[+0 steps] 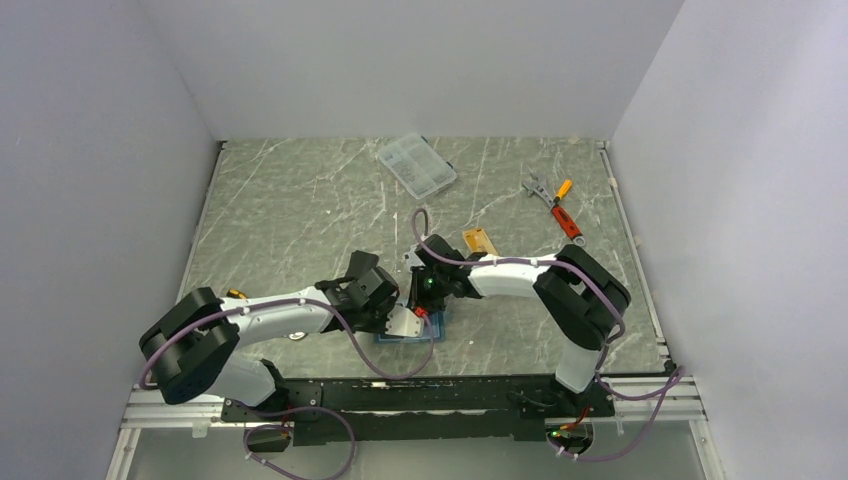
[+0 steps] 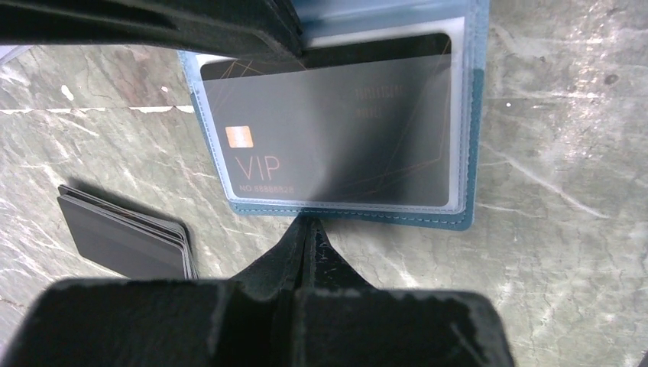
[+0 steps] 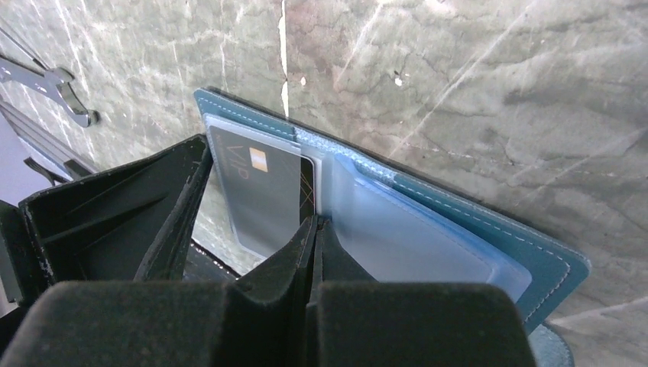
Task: Put the credit cards into the card holder
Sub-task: Insert the credit card into the card holder.
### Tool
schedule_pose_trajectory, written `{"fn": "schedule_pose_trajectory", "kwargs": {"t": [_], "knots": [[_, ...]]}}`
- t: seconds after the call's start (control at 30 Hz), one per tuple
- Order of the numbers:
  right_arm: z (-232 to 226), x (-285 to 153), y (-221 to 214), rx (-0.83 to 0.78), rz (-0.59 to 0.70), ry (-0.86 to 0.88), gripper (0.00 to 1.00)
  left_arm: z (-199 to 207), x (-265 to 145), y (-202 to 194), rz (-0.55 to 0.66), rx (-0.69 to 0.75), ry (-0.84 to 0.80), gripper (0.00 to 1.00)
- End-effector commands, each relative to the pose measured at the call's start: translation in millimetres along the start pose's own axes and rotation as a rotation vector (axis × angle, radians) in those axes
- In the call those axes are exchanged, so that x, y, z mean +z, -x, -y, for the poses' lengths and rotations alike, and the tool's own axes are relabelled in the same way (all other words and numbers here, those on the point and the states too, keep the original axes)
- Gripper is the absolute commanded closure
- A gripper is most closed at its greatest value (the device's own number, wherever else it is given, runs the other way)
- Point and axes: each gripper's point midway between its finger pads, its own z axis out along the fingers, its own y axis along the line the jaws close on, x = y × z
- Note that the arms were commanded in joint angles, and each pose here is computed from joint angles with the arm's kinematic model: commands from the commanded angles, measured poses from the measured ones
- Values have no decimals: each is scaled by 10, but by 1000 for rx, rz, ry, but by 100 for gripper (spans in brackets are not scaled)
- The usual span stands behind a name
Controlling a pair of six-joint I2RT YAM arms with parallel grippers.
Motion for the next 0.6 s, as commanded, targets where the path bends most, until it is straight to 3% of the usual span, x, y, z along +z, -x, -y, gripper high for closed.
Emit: {"fn": "schedule_pose_trajectory", "kwargs": {"t": [0.0,0.27,0.57], "knots": [[-219,-207,127,-16,48,62,100,-58,22,145,39,11,-4,100],[-38,-270,166,50,60,79,100,-73,13,152,41,15,-1,100],[-52,-60,172,47,31,76,100,-97,20,177,40,9,-1,100]]}}
